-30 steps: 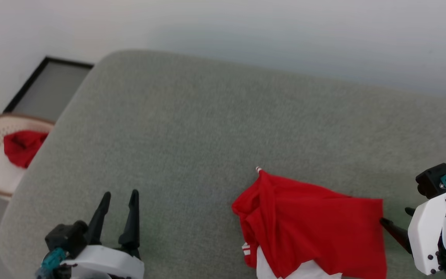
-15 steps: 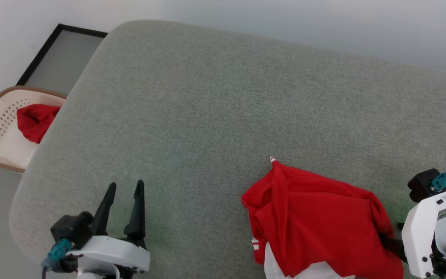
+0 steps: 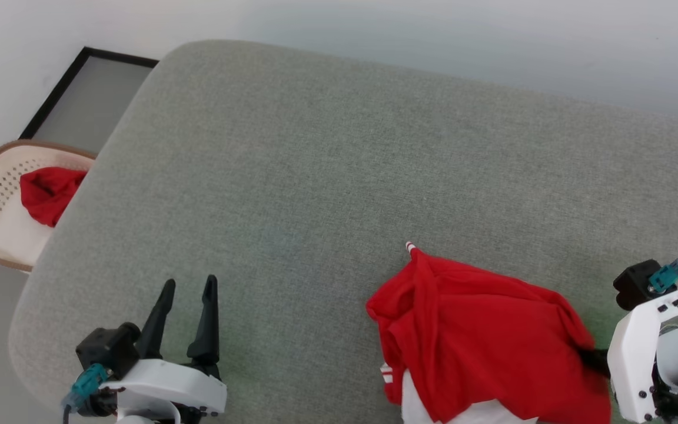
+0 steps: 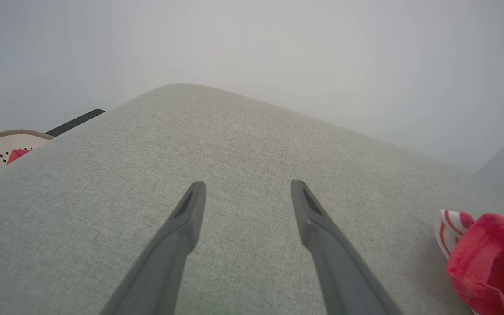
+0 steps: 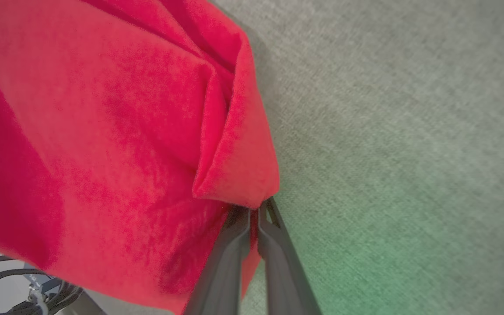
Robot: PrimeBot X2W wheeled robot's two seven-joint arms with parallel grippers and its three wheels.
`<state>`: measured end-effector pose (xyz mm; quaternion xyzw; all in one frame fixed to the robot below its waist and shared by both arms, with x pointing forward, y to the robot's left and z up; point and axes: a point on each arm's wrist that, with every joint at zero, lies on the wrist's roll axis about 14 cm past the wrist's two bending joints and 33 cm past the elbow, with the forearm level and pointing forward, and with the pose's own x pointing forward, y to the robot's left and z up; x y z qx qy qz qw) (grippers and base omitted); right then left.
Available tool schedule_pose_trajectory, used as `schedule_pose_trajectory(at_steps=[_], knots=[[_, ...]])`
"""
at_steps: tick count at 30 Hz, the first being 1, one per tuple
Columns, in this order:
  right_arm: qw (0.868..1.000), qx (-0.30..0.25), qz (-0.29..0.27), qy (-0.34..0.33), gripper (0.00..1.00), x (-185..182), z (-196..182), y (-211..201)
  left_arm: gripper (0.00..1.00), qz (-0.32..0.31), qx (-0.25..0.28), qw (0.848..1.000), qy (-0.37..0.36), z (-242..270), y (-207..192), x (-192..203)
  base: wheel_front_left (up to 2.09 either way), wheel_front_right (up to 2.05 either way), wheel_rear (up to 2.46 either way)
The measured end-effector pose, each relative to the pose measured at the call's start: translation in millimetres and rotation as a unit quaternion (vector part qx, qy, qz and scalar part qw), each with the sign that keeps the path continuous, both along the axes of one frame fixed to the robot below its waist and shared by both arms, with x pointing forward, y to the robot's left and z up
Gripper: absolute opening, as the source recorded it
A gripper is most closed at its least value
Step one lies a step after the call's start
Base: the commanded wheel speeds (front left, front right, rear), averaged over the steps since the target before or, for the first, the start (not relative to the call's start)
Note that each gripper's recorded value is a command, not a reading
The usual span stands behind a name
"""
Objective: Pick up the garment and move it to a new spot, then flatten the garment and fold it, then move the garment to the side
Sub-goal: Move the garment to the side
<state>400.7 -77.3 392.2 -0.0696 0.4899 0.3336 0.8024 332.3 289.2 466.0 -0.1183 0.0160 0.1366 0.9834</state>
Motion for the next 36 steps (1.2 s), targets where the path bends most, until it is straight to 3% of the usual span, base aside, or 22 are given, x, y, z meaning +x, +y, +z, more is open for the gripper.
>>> schedule_pose_trajectory(at_steps=[14,20,27,36], knots=[[0.995,-0.029,-0.043,-0.088,0.0,36.4,32.8,-36.9,1.0,-0.018,0.0,1.0,-0.01,4.5,-9.4,0.9,0.0,0.0,0.0],[0.988,-0.054,-0.073,-0.123,0.0,52.0,54.1,-71.8,1.0,-0.038,0.01,0.999,-0.02,11.4,-17.4,8.9,0.0,0.0,0.0],[0.972,-0.096,-0.128,-0.171,0.0,75.1,84.7,-130.8,1.0,-0.072,0.012,0.997,-0.022,11.5,-35.3,24.4,0.0,0.0,0.0],[0.94,-0.179,-0.191,-0.217,0.0,94.5,113.3,-214.8,1.0,-0.113,0.014,0.993,-0.025,11.1,-58.8,49.7,0.0,0.0,0.0]])
